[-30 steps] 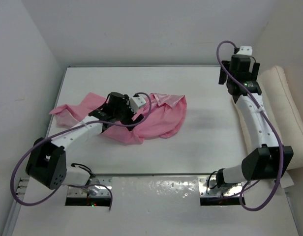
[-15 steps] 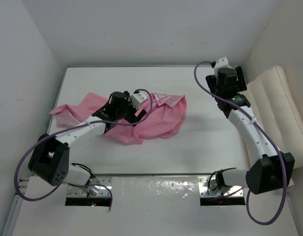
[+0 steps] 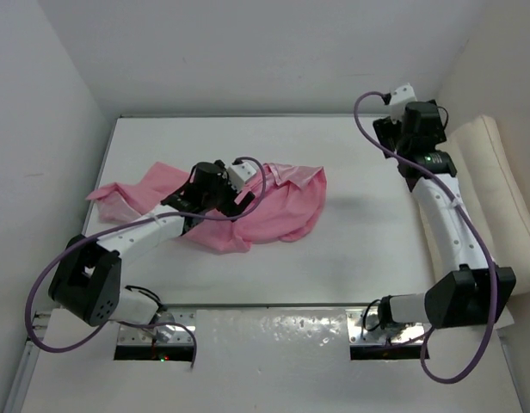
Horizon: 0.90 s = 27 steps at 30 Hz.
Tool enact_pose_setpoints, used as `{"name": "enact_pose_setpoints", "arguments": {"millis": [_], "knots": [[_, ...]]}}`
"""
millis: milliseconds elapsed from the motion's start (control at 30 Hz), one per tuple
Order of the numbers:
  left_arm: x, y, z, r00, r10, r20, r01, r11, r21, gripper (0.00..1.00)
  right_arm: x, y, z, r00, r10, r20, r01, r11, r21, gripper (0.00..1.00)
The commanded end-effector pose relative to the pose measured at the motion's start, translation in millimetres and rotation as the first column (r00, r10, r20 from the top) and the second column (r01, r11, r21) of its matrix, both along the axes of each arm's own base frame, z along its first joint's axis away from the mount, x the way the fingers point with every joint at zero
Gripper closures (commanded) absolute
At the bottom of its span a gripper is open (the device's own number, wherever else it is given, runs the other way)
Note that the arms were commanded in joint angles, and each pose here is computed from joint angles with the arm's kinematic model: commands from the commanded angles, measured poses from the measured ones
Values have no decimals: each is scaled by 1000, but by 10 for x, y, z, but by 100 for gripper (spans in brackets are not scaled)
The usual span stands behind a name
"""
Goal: Put the pillow into the pillowcase
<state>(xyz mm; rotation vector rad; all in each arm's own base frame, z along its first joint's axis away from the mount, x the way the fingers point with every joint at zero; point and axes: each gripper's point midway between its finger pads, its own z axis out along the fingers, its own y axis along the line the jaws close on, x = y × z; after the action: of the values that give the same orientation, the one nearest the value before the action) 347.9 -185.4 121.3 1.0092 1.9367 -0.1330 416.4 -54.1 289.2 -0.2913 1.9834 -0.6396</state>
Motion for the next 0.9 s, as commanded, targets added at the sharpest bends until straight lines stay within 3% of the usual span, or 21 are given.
{"name": "enact_pose_setpoints", "arguments": {"millis": [0, 100, 233, 433, 567, 633, 733, 800, 867], "knots": [[55, 11, 243, 996, 5, 88, -3, 1000, -25, 9, -299, -367, 74, 1000, -28, -2, 28, 1000, -11, 7], [91, 6, 301, 992, 9, 123, -4, 999, -38, 9, -565, -704, 0, 992, -126, 11, 126, 989, -74, 2], [79, 19, 315, 992, 6, 127, -1, 999, -40, 9, -803, -1022, 35, 972, -217, 90, 229, 962, -149, 1], [67, 56, 319, 990, 9, 143, -4, 999, -37, 9, -776, -1017, 16, 956, -271, 110, 277, 959, -50, 1], [18, 65, 288, 990, 11, 143, -3, 999, -54, 9, -678, -1103, 154, 913, -381, 149, 379, 924, 40, 1], [-16, 79, 247, 991, 9, 130, -1, 998, -59, 9, -716, -1194, 267, 848, -480, 224, 479, 875, 65, 1], [-51, 96, 199, 994, 8, 109, -2, 998, -59, 9, -685, -1161, 313, 796, -533, 288, 555, 832, 4, 1], [-54, 107, 194, 995, 10, 103, -4, 998, -62, 9, -665, -1115, 224, 812, -511, 281, 546, 836, -60, 1], [-44, 121, 208, 994, 16, 108, -9, 998, -66, 9, -548, -1034, 225, 883, -372, 286, 408, 910, -76, 1]]}}
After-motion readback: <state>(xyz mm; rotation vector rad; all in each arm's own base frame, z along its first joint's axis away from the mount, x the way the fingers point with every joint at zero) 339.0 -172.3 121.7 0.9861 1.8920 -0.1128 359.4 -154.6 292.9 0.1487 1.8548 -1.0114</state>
